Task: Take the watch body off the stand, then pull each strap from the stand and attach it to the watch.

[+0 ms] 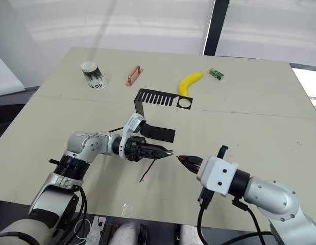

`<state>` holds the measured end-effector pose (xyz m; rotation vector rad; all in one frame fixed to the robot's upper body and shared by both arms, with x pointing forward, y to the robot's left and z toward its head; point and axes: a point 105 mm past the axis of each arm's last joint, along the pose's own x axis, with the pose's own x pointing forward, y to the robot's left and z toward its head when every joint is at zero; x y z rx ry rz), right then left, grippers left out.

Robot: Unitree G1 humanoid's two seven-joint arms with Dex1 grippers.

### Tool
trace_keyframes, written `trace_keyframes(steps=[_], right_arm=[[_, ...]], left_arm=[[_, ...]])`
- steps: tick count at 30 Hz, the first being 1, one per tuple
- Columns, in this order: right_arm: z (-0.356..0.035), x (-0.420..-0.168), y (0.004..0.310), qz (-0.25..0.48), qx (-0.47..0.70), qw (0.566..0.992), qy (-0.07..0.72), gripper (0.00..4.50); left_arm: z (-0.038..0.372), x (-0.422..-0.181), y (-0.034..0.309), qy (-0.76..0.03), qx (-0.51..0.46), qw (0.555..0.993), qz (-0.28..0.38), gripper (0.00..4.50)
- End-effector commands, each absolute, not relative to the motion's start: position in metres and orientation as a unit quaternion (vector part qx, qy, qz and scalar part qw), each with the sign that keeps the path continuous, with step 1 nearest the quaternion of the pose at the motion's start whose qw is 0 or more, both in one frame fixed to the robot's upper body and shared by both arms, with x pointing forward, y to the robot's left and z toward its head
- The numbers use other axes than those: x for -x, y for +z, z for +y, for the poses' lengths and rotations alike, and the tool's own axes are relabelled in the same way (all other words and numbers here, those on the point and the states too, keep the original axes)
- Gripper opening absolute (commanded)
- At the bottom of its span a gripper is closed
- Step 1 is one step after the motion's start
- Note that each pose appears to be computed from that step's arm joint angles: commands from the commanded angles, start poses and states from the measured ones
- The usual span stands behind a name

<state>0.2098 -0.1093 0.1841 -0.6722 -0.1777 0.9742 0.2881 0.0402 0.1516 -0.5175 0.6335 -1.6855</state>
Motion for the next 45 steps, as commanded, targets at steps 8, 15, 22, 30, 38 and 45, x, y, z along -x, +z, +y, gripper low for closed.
trace_keyframes(steps=[8, 15, 22, 30, 38, 45], right_arm=[[-0.102, -0.207, 0.18, -0.079, 0.314, 0.815, 0.48, 0.0], [-0.102, -0.212, 0.179, -0.075, 0.322, 0.815, 0.475, 0.0], [-0.102, -0.214, 0.178, -0.073, 0.327, 0.814, 0.475, 0.0], [-0.101, -0.214, 0.176, -0.072, 0.329, 0.812, 0.476, 0.0], [-0.102, -0.214, 0.175, -0.07, 0.332, 0.812, 0.475, 0.0], [-0.102, -0.214, 0.174, -0.069, 0.334, 0.81, 0.476, 0.0]], left_arm=[[0.038, -0.283, 0.158, -0.735, 0.218, 0.587, 0.261, 1.62], [0.038, -0.281, 0.157, -0.734, 0.219, 0.586, 0.264, 1.62], [0.038, -0.279, 0.156, -0.733, 0.219, 0.586, 0.266, 1.62], [0.038, -0.28, 0.155, -0.732, 0.221, 0.587, 0.267, 1.62], [0.038, -0.279, 0.155, -0.731, 0.221, 0.587, 0.269, 1.62], [0.038, -0.279, 0.155, -0.731, 0.222, 0.586, 0.269, 1.62]])
